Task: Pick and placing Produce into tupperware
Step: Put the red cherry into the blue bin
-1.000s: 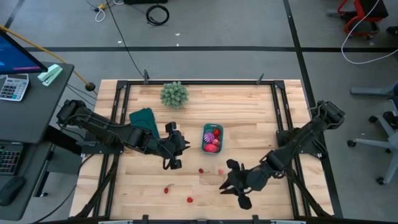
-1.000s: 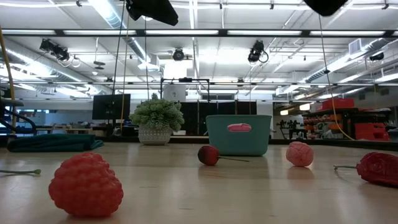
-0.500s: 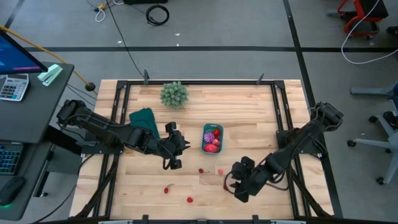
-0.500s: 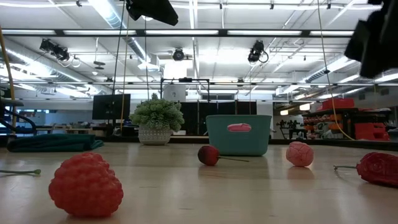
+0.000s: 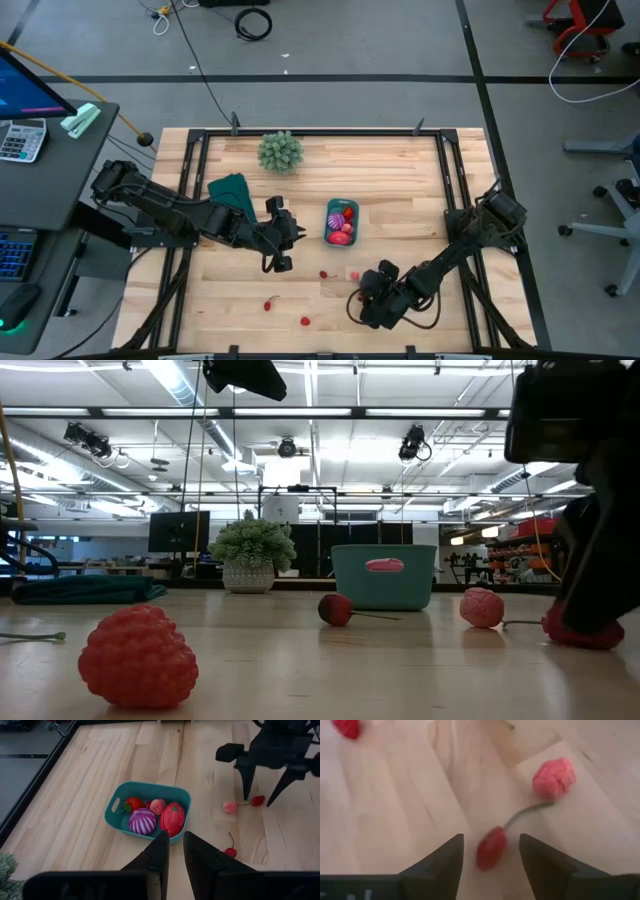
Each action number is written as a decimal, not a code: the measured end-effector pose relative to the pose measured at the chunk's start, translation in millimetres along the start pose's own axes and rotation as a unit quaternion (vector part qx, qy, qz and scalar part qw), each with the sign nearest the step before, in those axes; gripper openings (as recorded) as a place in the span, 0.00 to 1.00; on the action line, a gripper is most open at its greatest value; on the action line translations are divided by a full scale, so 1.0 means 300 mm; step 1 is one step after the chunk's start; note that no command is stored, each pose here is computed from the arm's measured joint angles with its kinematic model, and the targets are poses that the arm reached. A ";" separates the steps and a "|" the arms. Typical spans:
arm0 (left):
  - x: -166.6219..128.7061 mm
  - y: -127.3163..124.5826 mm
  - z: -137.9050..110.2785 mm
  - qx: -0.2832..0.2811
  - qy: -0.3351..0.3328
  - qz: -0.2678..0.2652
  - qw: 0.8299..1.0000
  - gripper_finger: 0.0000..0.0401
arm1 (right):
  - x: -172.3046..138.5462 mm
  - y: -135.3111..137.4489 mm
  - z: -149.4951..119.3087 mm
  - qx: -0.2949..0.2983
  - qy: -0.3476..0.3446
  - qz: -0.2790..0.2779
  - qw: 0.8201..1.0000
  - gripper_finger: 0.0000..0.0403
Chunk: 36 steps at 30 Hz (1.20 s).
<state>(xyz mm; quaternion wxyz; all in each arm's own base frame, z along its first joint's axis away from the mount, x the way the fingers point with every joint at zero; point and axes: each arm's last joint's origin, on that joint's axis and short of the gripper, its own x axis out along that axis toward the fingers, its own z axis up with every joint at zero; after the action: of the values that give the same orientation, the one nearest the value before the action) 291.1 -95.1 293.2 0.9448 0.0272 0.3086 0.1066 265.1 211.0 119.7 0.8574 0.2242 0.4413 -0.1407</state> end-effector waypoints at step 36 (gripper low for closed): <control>0.000 0.000 0.000 -0.001 0.000 0.000 1.000 0.16 | 0.035 -0.027 0.039 0.013 -0.029 -0.028 0.999 0.07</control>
<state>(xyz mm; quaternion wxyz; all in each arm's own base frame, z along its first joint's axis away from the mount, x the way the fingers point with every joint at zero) 291.0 -95.0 293.1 0.9447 0.0262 0.3090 0.1071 275.6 197.7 114.9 0.8624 0.2190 0.4206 -0.1773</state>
